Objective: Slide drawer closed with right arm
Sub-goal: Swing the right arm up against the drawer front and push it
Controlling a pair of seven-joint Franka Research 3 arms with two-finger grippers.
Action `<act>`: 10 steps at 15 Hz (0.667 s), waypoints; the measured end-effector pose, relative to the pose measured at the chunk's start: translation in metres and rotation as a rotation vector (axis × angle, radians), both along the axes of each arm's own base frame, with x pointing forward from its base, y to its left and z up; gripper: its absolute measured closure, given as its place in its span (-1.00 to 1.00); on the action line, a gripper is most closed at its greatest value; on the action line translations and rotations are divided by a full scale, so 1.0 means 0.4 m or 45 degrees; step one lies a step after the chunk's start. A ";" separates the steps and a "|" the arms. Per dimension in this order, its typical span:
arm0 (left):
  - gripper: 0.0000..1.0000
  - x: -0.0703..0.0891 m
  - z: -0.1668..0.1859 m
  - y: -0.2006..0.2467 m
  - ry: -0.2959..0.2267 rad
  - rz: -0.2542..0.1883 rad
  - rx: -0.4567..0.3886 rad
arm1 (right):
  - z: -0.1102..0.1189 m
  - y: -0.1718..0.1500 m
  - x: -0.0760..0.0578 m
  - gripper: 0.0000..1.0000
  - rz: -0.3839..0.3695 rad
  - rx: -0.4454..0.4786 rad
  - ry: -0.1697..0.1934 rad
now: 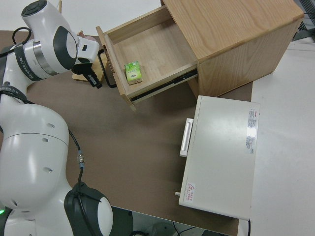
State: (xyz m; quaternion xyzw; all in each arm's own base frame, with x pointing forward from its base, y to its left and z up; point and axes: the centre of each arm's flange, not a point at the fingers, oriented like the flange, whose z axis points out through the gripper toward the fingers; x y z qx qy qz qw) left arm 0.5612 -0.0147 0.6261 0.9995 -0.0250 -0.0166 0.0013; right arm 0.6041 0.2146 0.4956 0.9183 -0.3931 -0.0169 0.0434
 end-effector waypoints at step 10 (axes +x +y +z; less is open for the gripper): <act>-0.99 0.000 0.000 0.000 0.000 0.000 0.000 | -0.044 -0.008 0.037 0.98 -0.136 0.022 -0.072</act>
